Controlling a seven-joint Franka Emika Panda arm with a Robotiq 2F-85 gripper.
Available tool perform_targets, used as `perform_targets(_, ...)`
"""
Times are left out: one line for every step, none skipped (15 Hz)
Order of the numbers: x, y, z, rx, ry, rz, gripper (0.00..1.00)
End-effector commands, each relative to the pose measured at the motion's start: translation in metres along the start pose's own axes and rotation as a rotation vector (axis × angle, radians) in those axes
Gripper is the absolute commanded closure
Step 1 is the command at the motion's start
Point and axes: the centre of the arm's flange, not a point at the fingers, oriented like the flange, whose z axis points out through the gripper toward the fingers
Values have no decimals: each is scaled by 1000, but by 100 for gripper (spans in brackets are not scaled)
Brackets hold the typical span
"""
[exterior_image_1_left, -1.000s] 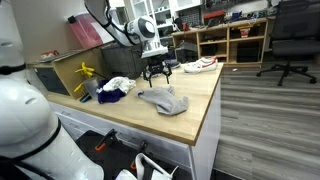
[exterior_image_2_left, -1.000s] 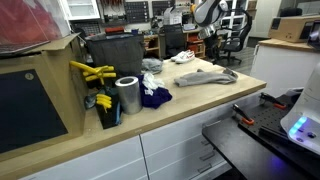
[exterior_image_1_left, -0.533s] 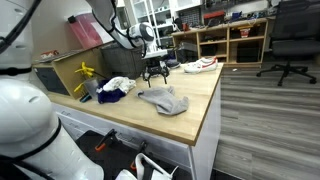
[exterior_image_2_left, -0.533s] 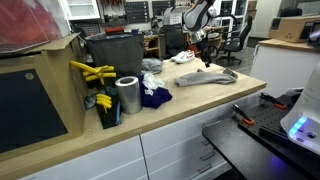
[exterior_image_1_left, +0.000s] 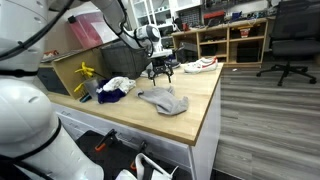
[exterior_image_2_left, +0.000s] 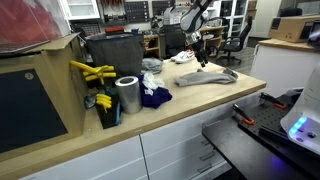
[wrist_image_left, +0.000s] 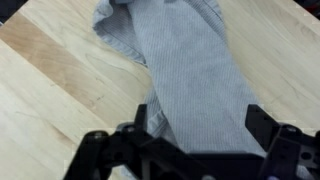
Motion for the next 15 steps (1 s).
perform_targets(24, 28, -7, 19, 0, 44, 0)
perform_targets(28, 32, -5, 16, 2, 53, 0)
perform_targets(33, 36, -1, 14, 4, 59, 0)
perform_targets(37, 39, 3, 10, 6, 67, 0)
perform_targets(40, 42, 8, 7, 7, 75, 0)
perform_targets(44, 45, 12, 6, 7, 89, 0)
perform_targets(47, 47, 17, 5, 8, 97, 0)
perform_targets(50, 49, 20, 5, 12, 111, 11)
perform_targets(53, 51, 23, 5, 15, 117, 26)
perform_targets(54, 53, 24, 4, 21, 129, 32)
perform_targets(56, 54, 25, 5, 25, 134, 42)
perform_targets(55, 54, 24, 4, 30, 136, 49)
perform_targets(56, 54, 23, 3, 36, 141, 56)
perform_targets(55, 54, 21, 3, 42, 144, 64)
perform_targets(54, 54, 19, 3, 49, 145, 71)
